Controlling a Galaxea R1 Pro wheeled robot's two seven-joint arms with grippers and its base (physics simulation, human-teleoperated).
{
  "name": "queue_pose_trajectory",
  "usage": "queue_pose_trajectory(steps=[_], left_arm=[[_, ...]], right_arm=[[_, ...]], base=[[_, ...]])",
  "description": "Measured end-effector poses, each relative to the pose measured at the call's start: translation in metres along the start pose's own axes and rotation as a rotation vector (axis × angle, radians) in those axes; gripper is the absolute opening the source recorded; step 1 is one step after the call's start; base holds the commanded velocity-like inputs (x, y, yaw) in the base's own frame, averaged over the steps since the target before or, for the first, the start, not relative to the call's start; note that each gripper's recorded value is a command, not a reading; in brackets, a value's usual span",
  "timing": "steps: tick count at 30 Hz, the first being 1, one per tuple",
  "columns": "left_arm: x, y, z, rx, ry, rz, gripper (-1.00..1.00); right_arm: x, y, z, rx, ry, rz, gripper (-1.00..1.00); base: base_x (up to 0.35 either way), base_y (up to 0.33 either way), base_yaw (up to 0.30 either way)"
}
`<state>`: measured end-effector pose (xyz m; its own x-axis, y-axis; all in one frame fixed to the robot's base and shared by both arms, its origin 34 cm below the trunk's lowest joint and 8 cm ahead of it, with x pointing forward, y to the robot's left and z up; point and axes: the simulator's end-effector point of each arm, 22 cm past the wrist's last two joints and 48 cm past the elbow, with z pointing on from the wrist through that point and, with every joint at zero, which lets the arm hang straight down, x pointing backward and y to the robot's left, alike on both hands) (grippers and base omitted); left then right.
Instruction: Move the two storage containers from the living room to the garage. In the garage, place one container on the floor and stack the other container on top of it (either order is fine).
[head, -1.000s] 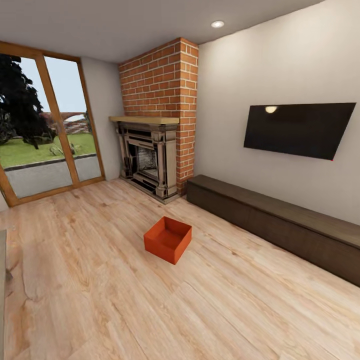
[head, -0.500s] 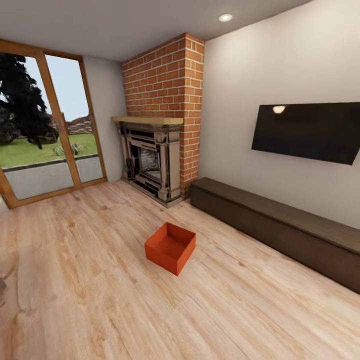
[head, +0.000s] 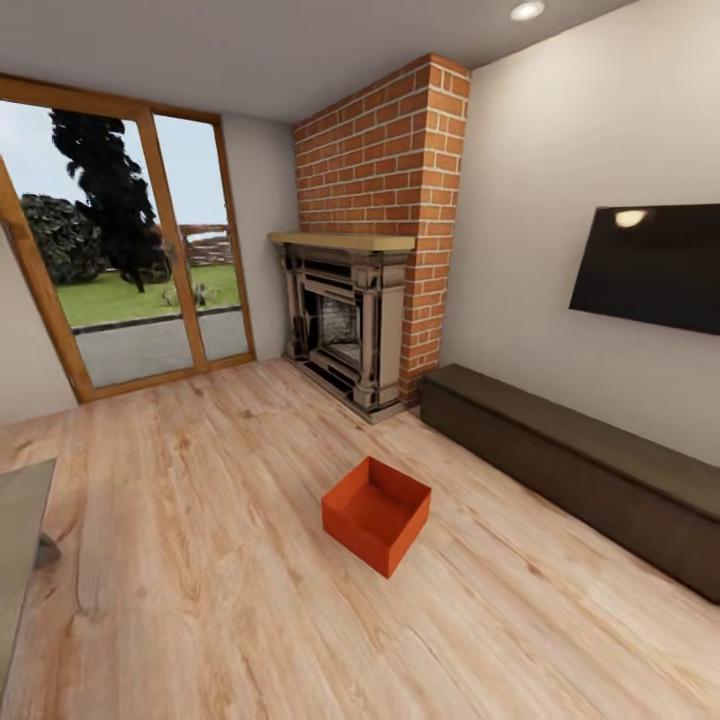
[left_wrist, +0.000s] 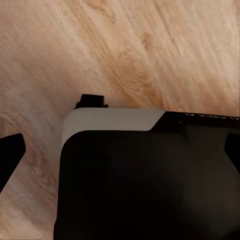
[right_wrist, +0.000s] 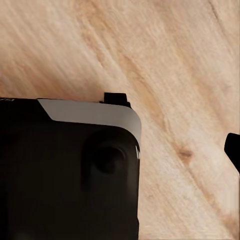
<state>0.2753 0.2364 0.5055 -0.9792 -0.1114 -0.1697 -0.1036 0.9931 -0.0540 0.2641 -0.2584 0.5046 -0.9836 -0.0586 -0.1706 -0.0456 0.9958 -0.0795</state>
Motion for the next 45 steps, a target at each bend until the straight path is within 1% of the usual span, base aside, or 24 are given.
queue_pose_trajectory(steps=[45], left_arm=[[-0.0001, 0.0012, 0.0000, -0.002, 0.000, 0.000, 1.00]], right_arm=[[0.0000, 0.0000, 0.0000, 0.000, 0.000, 0.000, 1.00]], base=[[0.322, 0.000, 0.270]])
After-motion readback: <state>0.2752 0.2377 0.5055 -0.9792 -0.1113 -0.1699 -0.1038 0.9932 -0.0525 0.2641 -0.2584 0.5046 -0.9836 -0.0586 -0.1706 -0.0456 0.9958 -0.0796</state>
